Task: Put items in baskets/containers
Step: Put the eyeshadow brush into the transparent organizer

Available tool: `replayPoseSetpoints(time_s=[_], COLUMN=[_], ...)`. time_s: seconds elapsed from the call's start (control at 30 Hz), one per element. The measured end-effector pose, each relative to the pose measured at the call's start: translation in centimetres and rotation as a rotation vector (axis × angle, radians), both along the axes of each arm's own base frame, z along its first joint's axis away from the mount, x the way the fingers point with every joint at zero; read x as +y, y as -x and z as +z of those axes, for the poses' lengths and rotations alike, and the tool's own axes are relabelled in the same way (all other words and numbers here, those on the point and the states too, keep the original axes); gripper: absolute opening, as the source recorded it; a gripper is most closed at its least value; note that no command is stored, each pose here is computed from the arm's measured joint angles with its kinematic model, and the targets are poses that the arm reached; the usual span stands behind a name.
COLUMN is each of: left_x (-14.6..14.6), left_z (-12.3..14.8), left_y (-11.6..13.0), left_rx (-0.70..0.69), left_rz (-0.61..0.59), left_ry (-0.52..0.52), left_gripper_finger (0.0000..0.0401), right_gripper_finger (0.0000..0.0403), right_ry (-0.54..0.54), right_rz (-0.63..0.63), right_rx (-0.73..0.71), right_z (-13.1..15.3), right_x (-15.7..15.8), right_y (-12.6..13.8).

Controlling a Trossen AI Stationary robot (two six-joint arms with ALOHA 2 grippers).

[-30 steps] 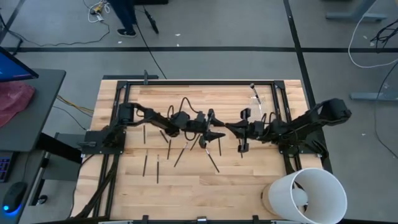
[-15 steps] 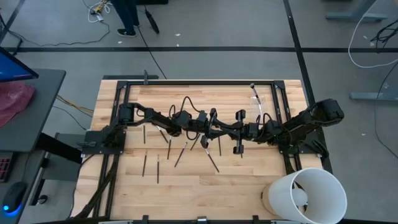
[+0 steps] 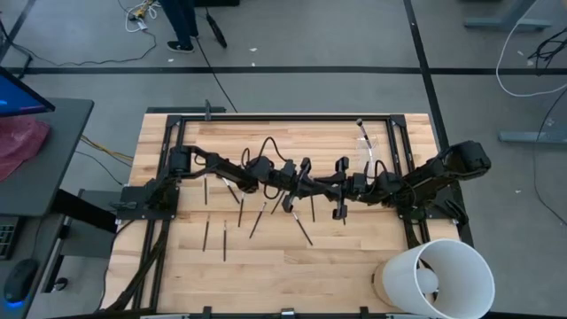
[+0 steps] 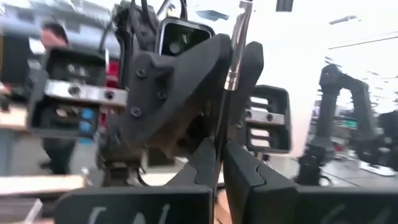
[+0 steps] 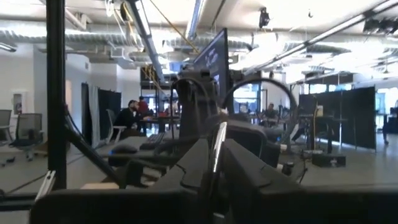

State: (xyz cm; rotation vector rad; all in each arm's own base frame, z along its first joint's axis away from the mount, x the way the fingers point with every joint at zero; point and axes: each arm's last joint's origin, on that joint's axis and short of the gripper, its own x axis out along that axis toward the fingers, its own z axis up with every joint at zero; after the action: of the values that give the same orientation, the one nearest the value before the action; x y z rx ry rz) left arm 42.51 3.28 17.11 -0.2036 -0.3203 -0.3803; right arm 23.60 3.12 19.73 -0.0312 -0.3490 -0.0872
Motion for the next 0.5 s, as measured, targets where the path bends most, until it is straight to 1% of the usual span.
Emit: replayPoseSetpoints(time_s=[0.13, 0.27, 0.4, 0.5], left_x=[0.8, 1.1, 1.4, 1.8], left_z=[-0.8, -2.0, -3.2, -3.8], left_y=[-0.2, -0.5, -0.6, -0.5], left_rx=[0.098, 0.231, 0.363, 0.472], left_rz=[-0.002, 0.025, 0.083, 0.16], left_ry=[0.026, 0.028, 0.017, -0.015], left_gripper_finger=[0.0012, 0.0012, 0.0012, 0.0012], right_gripper_finger=[0.0089, 0.0136, 0.0175, 0.0184], right_ry=[-0.081, -0.174, -0.287, -0.347], right_rz=[-0.021, 0.002, 0.012, -0.01], right_rx=[0.038, 0.1, 0.264, 0.442], right_z=[-0.6, -1.3, -2.3, -2.8], right_x=[-0.3, -0.6, -0.8, -0.9], right_y=[1.2, 3.1, 4.4, 4.9])
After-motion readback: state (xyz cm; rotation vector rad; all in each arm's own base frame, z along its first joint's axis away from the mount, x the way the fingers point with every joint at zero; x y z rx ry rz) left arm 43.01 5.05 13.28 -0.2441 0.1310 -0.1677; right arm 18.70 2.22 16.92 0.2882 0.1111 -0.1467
